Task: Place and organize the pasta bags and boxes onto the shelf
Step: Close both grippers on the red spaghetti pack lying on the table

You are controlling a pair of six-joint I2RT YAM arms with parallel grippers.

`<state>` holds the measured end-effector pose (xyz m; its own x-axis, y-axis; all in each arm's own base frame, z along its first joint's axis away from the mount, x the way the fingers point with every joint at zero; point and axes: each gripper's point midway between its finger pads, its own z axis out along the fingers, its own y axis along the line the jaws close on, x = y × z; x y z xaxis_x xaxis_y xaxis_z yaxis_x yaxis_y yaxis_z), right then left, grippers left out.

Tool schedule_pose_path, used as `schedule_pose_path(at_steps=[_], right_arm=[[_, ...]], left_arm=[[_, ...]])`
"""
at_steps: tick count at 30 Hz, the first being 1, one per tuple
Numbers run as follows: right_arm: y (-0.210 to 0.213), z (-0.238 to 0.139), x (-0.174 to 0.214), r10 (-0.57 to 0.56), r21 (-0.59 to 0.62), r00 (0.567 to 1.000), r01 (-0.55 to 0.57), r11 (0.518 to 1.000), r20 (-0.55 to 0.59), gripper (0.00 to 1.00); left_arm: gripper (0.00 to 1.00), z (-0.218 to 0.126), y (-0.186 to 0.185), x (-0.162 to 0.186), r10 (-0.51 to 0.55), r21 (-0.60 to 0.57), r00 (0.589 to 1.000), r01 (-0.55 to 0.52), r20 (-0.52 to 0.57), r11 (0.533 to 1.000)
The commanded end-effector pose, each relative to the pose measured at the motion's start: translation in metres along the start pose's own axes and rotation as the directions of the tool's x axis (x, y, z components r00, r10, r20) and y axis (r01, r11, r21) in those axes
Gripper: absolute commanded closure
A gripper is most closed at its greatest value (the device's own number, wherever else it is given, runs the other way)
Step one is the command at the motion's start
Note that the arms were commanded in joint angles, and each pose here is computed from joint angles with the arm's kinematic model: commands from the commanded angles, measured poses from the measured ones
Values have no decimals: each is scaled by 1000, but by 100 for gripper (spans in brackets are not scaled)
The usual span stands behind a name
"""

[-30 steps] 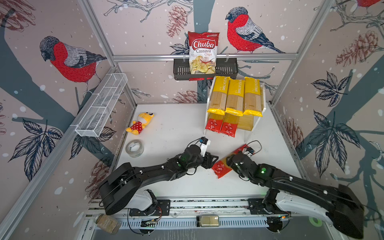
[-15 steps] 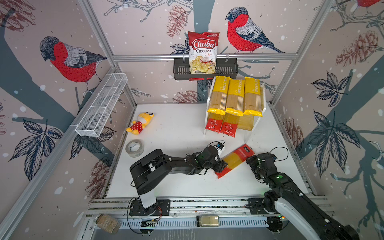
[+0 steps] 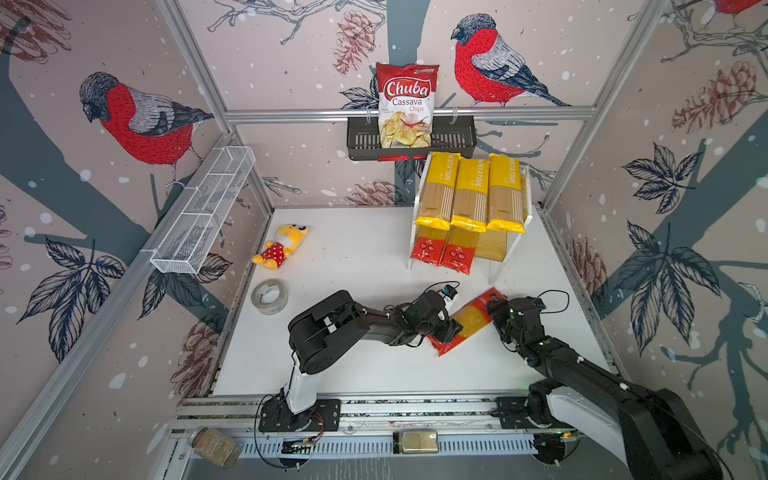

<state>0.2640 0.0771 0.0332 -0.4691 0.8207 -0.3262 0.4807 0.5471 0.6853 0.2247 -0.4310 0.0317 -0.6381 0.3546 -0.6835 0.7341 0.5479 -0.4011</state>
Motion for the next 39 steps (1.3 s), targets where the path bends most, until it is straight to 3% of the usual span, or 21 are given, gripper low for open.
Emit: schedule_pose_path(at_steps=[1, 7, 17, 26, 35, 39], right_arm=[[-11, 3, 14, 15, 18, 999, -14, 1000, -51, 38], [-8, 2, 11, -16, -20, 999, 15, 1000, -31, 61], [4, -10, 4, -86, -62, 996, 86, 994, 9, 86], [32, -43, -3, -154, -106, 986, 160, 981, 64, 93], [75, -91, -19, -222, -207, 962, 252, 945, 158, 97], [56, -80, -14, -173, -160, 977, 192, 968, 126, 90]], left_arm=[[43, -1, 5, 34, -26, -4, 993, 25, -119, 1000], [44, -7, 0, 28, -29, 12, 995, 31, -99, 999], [42, -29, -27, 0, -40, 109, 999, 44, -35, 993], [41, -68, -46, -15, -22, 152, 1000, 21, 9, 988], [40, -123, -69, -49, 103, 171, 983, -130, 155, 977], [38, -134, -68, -59, 121, 154, 962, -162, 247, 975]])
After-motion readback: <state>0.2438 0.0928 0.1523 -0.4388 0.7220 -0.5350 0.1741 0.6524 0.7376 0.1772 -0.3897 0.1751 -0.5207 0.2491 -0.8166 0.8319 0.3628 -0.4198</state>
